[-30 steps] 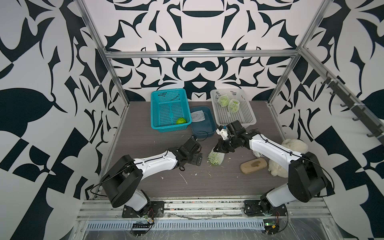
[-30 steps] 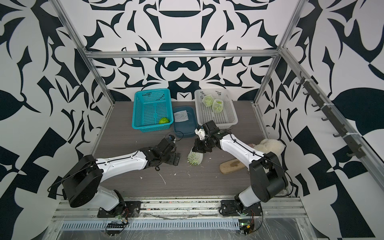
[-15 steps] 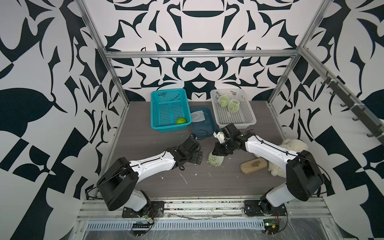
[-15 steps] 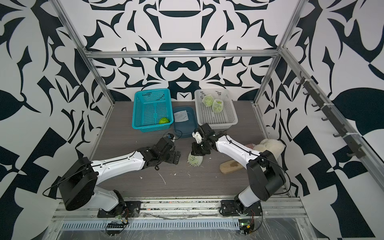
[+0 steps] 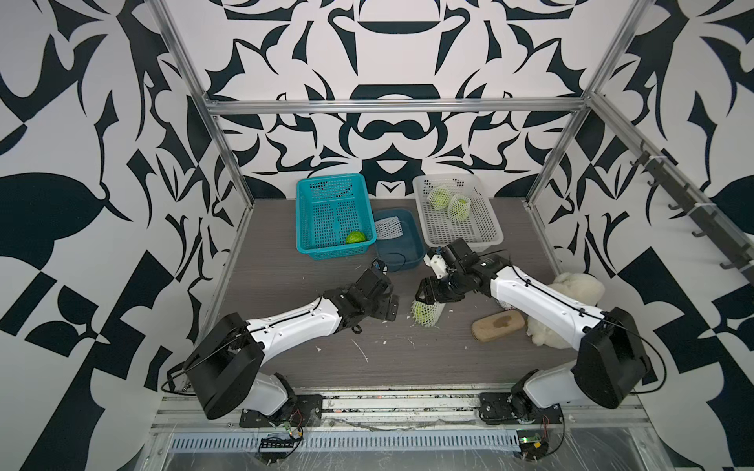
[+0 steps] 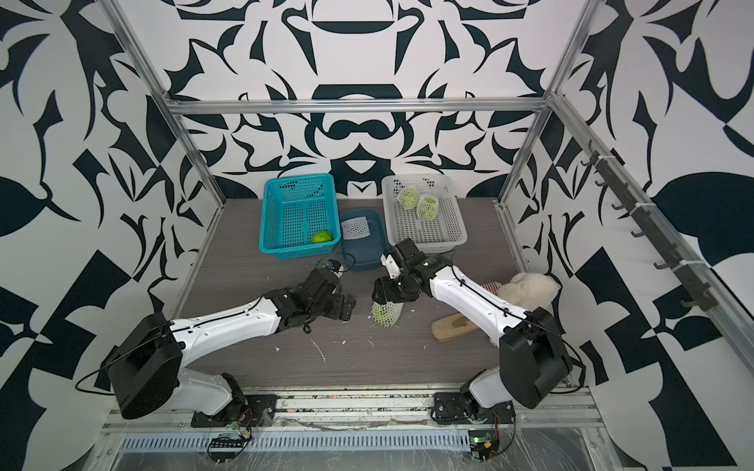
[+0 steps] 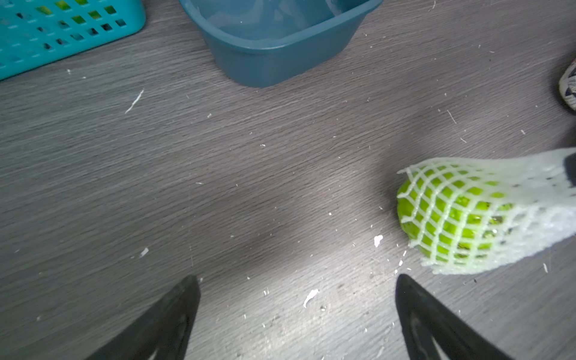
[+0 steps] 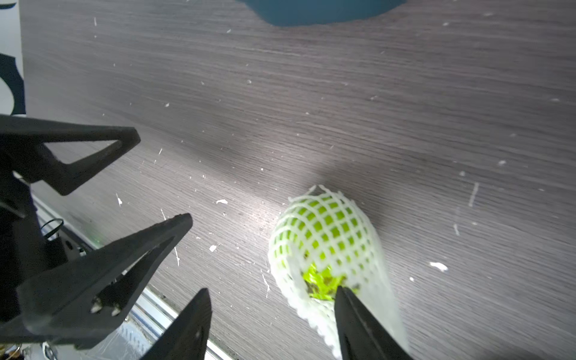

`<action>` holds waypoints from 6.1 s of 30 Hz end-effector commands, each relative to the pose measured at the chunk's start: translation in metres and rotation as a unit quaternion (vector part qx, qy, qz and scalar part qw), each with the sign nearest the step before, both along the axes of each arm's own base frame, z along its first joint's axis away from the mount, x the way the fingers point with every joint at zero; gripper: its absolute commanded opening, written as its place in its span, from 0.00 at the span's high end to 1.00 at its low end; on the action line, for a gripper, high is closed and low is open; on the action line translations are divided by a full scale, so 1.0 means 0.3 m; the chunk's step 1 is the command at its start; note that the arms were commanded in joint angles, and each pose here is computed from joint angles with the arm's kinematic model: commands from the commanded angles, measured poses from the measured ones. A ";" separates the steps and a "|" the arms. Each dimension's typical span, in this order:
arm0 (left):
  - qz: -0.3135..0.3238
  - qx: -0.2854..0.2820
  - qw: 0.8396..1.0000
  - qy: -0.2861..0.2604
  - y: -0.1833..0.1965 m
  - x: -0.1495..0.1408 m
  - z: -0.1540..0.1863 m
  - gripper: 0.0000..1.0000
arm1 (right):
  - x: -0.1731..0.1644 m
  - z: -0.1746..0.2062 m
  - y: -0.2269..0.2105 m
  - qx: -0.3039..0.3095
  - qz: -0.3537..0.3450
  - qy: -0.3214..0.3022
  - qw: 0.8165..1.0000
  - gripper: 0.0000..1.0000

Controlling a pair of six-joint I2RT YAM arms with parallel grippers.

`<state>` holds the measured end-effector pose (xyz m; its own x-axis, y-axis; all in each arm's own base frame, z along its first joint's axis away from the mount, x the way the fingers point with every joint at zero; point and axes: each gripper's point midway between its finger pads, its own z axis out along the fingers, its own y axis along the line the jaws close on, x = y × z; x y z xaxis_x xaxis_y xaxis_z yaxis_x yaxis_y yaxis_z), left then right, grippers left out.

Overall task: Sleeve custard apples in foam nets
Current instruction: Put on the foam net on the custard apple.

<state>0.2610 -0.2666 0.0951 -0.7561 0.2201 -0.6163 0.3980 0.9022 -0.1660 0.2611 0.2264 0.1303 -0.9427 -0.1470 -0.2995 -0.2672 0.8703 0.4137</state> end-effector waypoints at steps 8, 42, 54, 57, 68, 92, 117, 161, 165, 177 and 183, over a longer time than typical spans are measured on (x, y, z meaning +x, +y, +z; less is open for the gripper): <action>-0.005 -0.039 0.999 -0.022 -0.033 0.041 0.084 0.00 | 0.026 0.127 -0.101 -0.045 -0.040 -0.081 0.995 0.00; 0.073 -0.122 0.990 -0.008 0.076 0.141 0.081 0.00 | 0.003 -0.261 -0.016 -0.099 -0.081 -0.021 0.992 0.14; 0.073 -0.131 0.989 -0.003 0.070 0.139 0.076 0.00 | -0.005 -0.232 -0.031 -0.151 -0.080 -0.047 0.984 0.05; 0.074 -0.132 0.988 -0.007 0.075 0.141 0.085 0.00 | -0.008 -0.165 -0.014 -0.124 -0.082 -0.054 0.987 0.01; 0.069 -0.134 0.989 -0.008 0.074 0.144 0.102 0.00 | -0.007 -0.169 -0.010 -0.116 -0.088 -0.055 0.988 0.03; 0.076 -0.139 0.987 -0.007 0.086 0.146 0.091 0.00 | -0.012 -0.212 -0.011 -0.127 -0.101 -0.042 0.986 0.06; 0.072 -0.150 0.986 -0.008 0.086 0.143 0.104 0.00 | 0.002 -0.229 -0.008 -0.108 -0.139 -0.034 0.984 0.09; 0.081 -0.157 0.984 -0.005 0.109 0.150 0.108 0.00 | 0.057 -0.187 -0.040 -0.195 -0.109 -0.082 0.971 0.01; 0.081 -0.159 0.984 -0.005 0.107 0.153 0.111 0.00 | 0.047 -0.228 -0.029 -0.190 -0.109 -0.066 0.974 0.08; 0.082 -0.159 0.984 -0.004 0.108 0.153 0.109 0.00 | 0.009 -0.349 -0.057 -0.212 -0.114 -0.035 0.970 0.14; 0.081 -0.160 0.984 -0.006 0.107 0.159 0.116 0.00 | 0.013 -0.367 -0.067 -0.223 -0.117 -0.037 0.967 0.12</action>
<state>0.3107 -0.2366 0.1290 -0.7583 -0.1056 -0.6433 0.2538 0.8611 -0.4406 0.2795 0.2186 0.0404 -0.9209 -0.0514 -0.3863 -0.0652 0.9976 0.0227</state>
